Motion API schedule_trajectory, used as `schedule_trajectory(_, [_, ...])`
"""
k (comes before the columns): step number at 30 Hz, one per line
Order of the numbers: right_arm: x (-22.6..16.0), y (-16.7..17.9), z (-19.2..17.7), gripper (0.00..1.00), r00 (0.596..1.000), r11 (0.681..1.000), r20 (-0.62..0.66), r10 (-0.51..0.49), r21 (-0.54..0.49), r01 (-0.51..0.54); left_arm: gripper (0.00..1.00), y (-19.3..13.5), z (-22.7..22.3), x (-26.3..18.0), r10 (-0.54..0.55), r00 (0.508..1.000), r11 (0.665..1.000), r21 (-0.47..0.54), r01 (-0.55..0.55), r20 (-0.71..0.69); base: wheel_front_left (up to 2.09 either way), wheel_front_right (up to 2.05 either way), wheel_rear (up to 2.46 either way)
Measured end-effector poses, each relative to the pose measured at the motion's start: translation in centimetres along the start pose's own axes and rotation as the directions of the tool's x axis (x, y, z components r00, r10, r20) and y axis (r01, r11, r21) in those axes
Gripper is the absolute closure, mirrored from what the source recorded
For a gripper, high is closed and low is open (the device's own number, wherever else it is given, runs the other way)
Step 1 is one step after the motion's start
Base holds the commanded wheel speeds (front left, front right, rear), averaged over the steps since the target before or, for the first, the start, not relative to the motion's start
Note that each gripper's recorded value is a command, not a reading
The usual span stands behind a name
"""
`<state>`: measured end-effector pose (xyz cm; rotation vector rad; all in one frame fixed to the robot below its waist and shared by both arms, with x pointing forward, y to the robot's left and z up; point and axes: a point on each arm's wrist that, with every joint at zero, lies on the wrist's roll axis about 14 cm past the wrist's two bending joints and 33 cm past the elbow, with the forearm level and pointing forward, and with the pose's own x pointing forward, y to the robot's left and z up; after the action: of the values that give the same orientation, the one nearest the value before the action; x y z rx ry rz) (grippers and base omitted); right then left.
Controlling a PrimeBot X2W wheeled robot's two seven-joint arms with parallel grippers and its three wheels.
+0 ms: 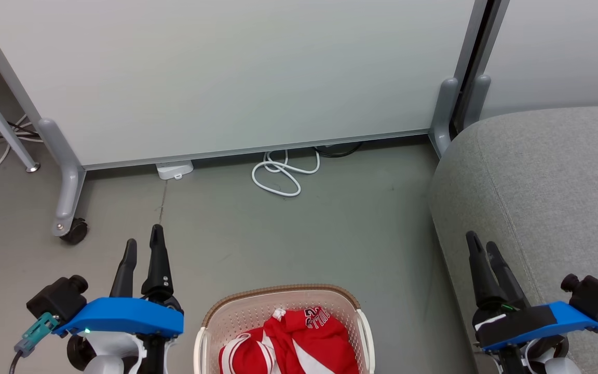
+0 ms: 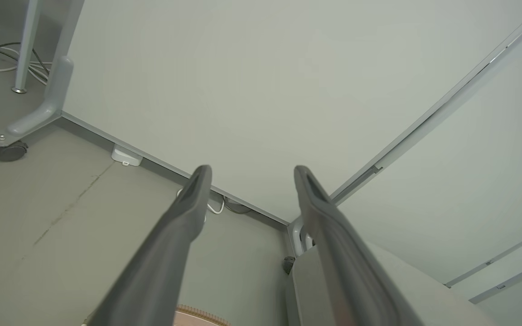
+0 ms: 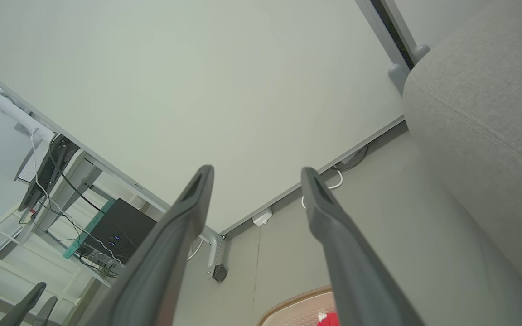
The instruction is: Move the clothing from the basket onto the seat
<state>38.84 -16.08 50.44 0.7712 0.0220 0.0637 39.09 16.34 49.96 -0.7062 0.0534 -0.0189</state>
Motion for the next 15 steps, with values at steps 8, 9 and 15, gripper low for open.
schedule_trajectory(8, [0.2,0.7,-0.2,0.0,1.0,0.994,-0.001,0.026,-0.105,-0.026,0.0,-0.6,-0.1,0.2,-0.018,1.0,0.994,0.109,0.017,0.004,0.0,0.0,0.0])
schedule_trajectory(9, [0.2,0.8,-0.3,0.0,1.0,0.993,-0.002,0.029,-0.117,-0.029,0.0,-0.7,-0.2,0.2,-0.019,1.0,0.992,0.122,0.018,0.004,0.0,0.0,0.0])
schedule_trajectory(15, [0.4,1.3,-0.4,0.0,0.999,0.981,-0.003,0.051,-0.188,-0.051,0.0,-1.3,-0.2,0.3,-0.04,0.999,0.981,0.192,0.037,0.012,0.0,0.0,0.0])
